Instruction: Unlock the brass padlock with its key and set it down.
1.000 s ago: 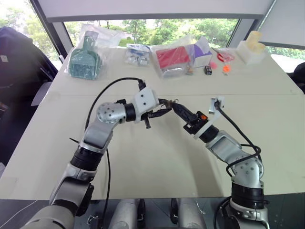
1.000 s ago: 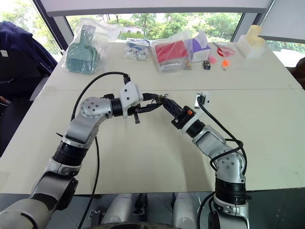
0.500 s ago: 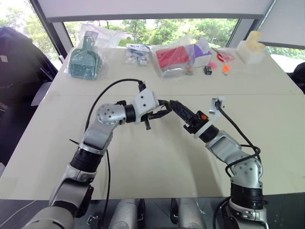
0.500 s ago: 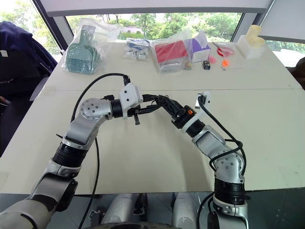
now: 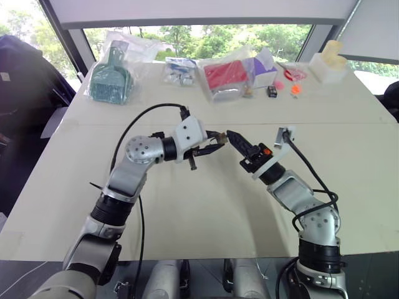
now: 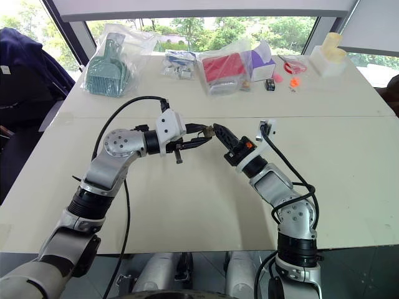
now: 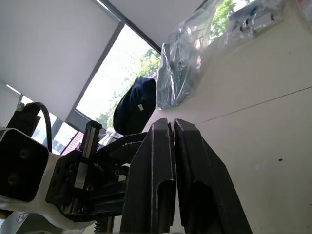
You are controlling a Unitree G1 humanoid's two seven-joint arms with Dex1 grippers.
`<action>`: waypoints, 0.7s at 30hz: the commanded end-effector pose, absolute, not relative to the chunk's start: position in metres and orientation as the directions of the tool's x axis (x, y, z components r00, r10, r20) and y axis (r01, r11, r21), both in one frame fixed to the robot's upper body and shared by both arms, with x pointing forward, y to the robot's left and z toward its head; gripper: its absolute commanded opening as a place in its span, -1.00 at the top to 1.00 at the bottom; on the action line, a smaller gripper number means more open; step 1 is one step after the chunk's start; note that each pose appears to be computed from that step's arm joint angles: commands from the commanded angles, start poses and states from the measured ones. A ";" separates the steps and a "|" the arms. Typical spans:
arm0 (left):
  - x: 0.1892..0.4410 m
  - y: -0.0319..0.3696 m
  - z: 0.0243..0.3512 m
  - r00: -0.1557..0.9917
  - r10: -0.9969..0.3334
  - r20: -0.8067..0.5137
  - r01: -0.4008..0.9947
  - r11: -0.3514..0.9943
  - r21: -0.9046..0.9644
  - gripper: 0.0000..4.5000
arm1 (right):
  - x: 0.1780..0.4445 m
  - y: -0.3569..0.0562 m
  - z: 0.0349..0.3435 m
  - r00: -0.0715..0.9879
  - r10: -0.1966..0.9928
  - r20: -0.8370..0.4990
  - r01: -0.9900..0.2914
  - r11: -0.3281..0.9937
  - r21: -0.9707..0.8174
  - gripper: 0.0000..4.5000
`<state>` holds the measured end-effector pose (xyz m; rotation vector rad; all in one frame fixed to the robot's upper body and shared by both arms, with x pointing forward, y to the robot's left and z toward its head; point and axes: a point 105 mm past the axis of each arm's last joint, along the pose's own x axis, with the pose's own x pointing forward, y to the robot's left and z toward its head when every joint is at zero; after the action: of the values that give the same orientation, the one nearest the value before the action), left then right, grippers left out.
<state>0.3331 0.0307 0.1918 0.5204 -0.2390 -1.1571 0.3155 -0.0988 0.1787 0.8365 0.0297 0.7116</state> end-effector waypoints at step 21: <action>0.313 0.011 0.239 0.330 -0.918 0.221 0.066 0.256 0.964 0.67 | 0.322 -0.092 0.171 0.823 0.540 0.176 -0.432 0.394 0.811 0.99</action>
<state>0.3344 0.0263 0.1973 1.1733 -0.7771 -0.8682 0.3189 -0.0919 0.1817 0.9986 0.0761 0.6548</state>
